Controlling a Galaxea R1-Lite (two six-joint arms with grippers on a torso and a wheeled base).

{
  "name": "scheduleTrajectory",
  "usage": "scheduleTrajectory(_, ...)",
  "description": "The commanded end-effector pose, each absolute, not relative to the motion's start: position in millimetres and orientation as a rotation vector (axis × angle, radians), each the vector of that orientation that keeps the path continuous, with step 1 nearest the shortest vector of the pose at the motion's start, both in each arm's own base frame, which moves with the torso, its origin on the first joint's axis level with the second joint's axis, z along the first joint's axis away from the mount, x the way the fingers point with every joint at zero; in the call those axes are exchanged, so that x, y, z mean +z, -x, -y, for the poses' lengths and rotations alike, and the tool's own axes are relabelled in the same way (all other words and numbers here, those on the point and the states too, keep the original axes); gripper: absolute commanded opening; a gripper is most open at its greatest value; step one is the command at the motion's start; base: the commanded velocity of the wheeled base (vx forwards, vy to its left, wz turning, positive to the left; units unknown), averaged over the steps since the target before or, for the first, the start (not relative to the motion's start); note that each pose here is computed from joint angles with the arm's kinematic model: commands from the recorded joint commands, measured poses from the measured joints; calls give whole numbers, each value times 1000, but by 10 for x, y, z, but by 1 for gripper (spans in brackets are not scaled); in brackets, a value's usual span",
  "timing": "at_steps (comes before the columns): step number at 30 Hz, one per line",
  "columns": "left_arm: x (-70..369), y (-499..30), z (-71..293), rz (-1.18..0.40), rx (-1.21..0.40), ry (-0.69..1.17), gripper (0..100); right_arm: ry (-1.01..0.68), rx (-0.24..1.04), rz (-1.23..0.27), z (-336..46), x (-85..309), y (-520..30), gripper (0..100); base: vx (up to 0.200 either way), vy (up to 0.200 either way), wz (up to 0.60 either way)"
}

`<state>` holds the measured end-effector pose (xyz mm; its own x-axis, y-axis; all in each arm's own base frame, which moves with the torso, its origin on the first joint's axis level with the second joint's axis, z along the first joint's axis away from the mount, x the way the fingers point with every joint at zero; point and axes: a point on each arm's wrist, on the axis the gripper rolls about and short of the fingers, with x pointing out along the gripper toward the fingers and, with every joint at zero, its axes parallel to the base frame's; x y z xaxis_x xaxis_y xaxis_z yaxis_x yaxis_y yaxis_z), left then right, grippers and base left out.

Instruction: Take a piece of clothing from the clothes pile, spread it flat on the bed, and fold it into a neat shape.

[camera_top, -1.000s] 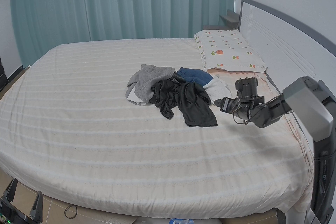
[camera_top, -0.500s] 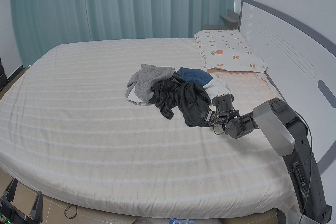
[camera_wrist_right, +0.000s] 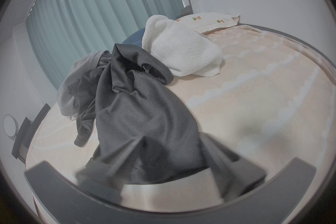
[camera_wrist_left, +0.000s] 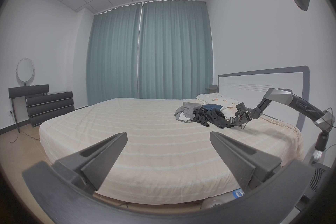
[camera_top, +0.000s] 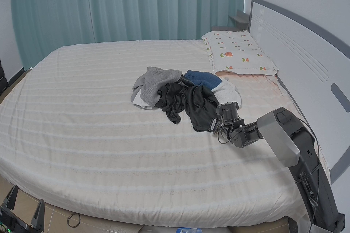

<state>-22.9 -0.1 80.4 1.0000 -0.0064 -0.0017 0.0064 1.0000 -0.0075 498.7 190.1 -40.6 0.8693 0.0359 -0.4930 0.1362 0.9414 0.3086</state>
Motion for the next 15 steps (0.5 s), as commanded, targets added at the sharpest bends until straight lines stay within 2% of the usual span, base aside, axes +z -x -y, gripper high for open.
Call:
scheduleTrajectory(1,756,228,1,-3,-6,8,100,-340,-55,-522,-1907,-486,-5008,0,0,0,0)
scheduleTrajectory(8,756,228,1,-3,-5,8,100,-351,-59,-516,-1865,-460,-5010,0,0,0,0)
scheduleTrajectory(15,756,228,1,-3,-6,8,100,-405,-38,-529,-1841,14,-4761,0,0,0,0)
